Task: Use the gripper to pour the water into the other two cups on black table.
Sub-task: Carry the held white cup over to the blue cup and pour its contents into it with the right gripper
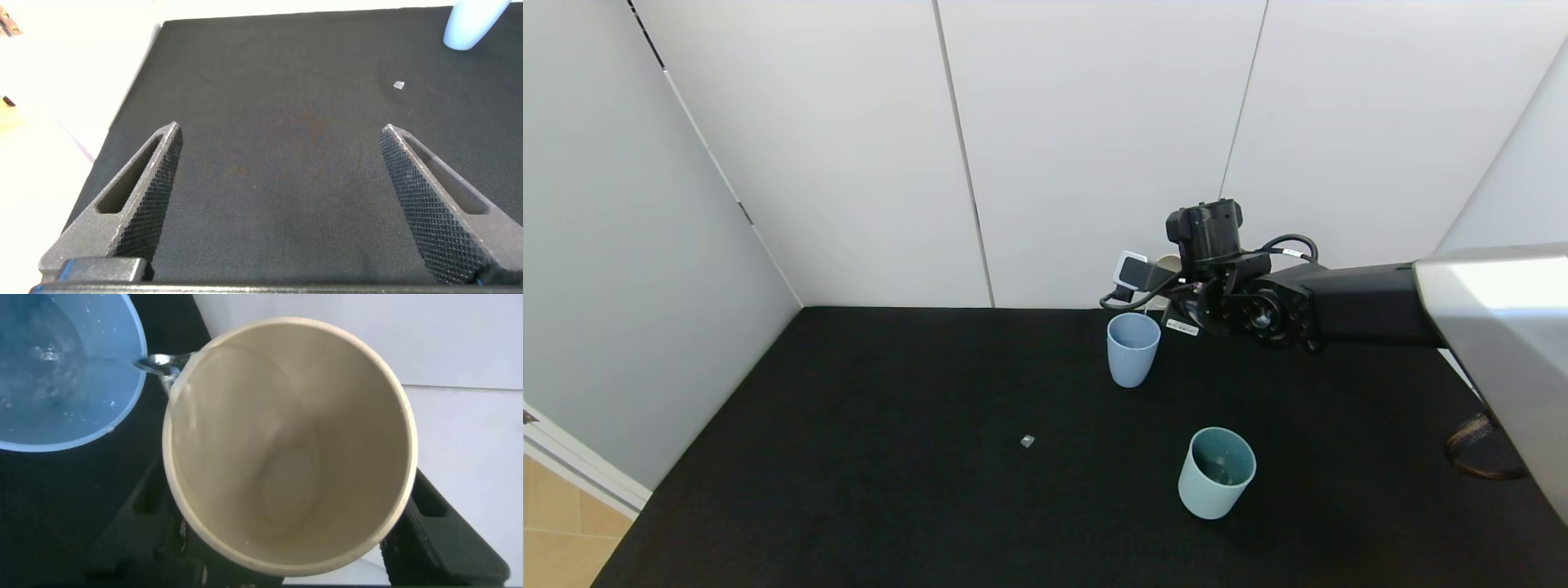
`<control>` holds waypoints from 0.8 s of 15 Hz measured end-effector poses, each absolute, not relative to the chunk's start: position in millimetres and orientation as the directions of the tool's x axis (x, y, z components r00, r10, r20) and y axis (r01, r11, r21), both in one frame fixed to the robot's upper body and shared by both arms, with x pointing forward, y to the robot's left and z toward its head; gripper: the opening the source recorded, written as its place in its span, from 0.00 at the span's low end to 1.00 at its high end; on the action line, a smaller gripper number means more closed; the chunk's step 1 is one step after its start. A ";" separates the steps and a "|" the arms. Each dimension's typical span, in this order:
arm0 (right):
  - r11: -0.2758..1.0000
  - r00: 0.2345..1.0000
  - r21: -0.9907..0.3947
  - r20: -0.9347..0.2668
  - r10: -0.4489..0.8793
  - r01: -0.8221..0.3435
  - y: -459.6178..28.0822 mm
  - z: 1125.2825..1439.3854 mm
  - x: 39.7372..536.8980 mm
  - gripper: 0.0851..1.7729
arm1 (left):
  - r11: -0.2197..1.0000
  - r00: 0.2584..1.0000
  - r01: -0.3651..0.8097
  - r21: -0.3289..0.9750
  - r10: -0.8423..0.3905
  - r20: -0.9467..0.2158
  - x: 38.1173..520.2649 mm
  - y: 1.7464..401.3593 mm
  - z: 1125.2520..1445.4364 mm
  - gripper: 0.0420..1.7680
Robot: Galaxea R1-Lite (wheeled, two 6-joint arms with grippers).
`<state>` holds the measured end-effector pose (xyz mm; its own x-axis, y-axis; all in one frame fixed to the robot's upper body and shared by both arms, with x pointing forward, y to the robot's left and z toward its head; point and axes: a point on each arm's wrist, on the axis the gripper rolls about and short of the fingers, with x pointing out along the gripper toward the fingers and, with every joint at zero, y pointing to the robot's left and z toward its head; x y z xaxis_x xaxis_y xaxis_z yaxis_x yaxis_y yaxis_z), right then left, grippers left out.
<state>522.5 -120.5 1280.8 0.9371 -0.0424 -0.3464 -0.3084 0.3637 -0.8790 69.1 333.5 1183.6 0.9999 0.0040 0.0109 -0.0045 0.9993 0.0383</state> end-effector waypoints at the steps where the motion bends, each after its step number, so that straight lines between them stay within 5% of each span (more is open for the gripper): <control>1: 0.369 0.937 -0.877 -0.347 -0.041 -0.308 -120.5 1280.7 522.5 0.71 | 0.999 1.000 -0.004 0.038 0.004 0.011 69.1 333.5 1183.6 0.97; 12: 0.625 0.932 -0.732 -0.362 -0.018 -0.273 -125.2 1280.2 523.0 0.71 | 0.999 1.000 -0.004 0.038 0.004 0.011 69.1 333.5 1183.6 0.97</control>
